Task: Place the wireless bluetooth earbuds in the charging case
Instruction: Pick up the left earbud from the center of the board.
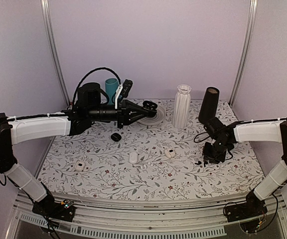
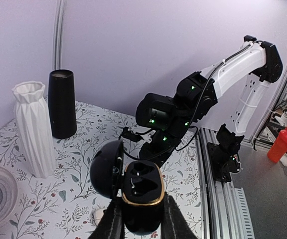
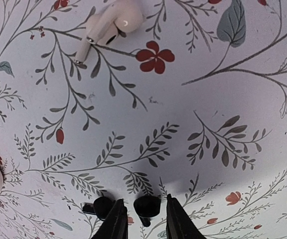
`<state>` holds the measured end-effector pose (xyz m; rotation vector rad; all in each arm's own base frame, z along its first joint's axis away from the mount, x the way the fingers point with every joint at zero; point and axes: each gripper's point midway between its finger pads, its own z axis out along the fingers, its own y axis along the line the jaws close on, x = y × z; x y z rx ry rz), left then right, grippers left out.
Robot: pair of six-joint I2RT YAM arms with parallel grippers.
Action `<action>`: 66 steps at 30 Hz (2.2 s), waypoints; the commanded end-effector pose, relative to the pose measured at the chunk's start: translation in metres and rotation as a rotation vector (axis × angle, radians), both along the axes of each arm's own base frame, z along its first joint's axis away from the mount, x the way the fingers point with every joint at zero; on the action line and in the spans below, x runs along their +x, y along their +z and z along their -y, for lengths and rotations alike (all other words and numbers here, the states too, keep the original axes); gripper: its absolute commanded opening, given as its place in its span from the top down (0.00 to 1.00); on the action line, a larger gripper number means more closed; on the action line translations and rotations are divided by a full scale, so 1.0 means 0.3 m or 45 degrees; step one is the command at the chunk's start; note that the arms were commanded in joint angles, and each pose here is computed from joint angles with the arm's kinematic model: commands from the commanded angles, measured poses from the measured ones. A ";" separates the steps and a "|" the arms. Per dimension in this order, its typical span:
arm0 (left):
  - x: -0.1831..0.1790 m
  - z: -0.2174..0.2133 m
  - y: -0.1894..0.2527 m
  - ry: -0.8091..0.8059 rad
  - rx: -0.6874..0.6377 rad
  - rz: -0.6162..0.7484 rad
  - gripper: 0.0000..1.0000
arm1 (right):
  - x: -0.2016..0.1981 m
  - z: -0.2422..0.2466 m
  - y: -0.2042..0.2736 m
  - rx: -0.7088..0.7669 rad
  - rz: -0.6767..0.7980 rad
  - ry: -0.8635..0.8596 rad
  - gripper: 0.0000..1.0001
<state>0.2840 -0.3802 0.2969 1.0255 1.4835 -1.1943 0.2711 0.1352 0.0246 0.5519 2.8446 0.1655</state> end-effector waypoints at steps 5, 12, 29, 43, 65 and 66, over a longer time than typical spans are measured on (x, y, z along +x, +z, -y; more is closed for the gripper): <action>0.001 -0.016 0.031 0.013 -0.024 0.040 1.00 | 0.006 -0.021 -0.017 -0.045 -0.018 0.095 0.71; 0.002 -0.017 0.028 0.015 -0.023 0.035 1.00 | 0.010 -0.026 -0.034 -0.061 -0.030 0.114 0.71; 0.000 -0.017 0.029 0.013 -0.025 0.039 1.00 | -0.030 -0.042 -0.071 -0.234 -0.113 0.206 0.72; 0.000 -0.017 0.031 0.014 -0.028 0.035 1.00 | -0.032 -0.053 -0.082 -0.224 -0.120 0.240 0.87; 0.066 0.002 -0.024 0.096 -0.042 -0.058 1.00 | 0.102 -0.102 0.102 -0.073 0.256 0.133 0.92; 0.072 0.002 -0.027 0.106 -0.046 -0.066 1.00 | 0.109 -0.102 0.115 -0.071 0.279 0.130 0.92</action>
